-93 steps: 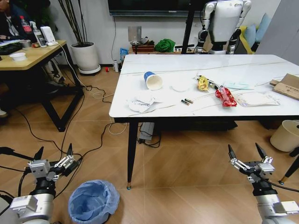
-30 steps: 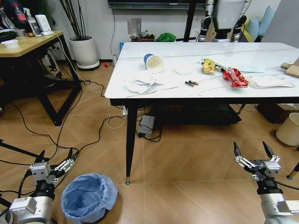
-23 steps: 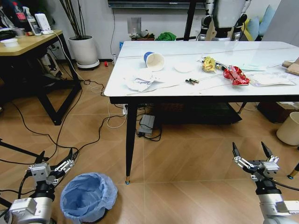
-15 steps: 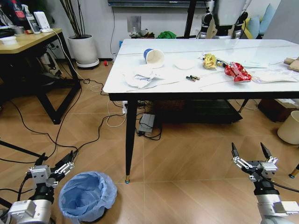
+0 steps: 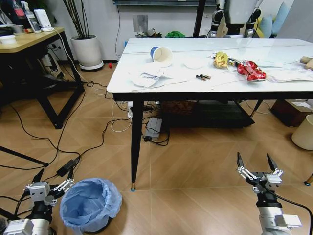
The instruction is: Pick up the trash bin and place the trash from the table into it.
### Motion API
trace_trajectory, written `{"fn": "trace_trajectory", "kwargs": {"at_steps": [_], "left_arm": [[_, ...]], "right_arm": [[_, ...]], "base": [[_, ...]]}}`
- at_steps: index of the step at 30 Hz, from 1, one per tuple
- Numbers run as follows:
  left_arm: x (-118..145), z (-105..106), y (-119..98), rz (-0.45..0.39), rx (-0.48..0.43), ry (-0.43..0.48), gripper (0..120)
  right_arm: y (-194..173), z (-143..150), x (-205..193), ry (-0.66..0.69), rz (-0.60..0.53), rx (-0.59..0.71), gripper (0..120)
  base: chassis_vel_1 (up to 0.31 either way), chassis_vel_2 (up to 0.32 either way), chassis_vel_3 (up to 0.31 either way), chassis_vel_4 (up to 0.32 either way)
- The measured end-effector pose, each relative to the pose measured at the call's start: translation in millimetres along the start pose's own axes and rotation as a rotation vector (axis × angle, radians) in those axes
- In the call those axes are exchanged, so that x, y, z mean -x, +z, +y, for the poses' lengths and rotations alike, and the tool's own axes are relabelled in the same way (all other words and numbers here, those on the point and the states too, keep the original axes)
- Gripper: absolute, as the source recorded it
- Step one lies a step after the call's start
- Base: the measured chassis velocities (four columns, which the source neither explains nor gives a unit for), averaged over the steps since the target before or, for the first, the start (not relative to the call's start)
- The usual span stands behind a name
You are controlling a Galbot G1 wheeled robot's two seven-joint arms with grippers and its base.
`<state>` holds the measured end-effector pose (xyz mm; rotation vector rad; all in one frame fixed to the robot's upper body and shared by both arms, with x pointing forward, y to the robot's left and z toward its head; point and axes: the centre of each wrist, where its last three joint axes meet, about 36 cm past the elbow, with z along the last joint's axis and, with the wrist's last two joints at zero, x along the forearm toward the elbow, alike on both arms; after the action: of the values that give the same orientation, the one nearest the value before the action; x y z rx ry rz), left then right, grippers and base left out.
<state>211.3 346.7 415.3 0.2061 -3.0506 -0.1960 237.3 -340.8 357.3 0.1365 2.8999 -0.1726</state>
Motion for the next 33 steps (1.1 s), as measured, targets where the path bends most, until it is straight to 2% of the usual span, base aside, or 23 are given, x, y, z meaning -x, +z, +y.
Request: {"fn": "trace_trajectory", "kwargs": {"at_steps": [20,25,28,29,33], "left_arm": [[-4,-7,13,0.028,-0.03,-0.023,100],[-6,5,31,0.098,-0.033,-0.055,100],[-6,9,33,0.106,-0.029,-0.063,100],[-6,21,39,0.127,-0.011,-0.085,100],[-7,28,43,0.149,-0.01,-0.107,100]], "right_arm": [[2,1,0,-0.018,0.007,-0.002,100],[7,7,5,-0.004,-0.001,0.021,100],[10,8,7,0.002,-0.003,0.029,100],[14,11,12,0.006,-0.013,0.04,100],[18,15,20,-0.004,-0.027,0.045,100]], "base": [[0.0,0.0,0.0,0.0],[0.0,0.0,0.0,0.0],[0.0,0.0,0.0,0.0],[0.0,0.0,0.0,0.0],[0.0,0.0,0.0,0.0]]}}
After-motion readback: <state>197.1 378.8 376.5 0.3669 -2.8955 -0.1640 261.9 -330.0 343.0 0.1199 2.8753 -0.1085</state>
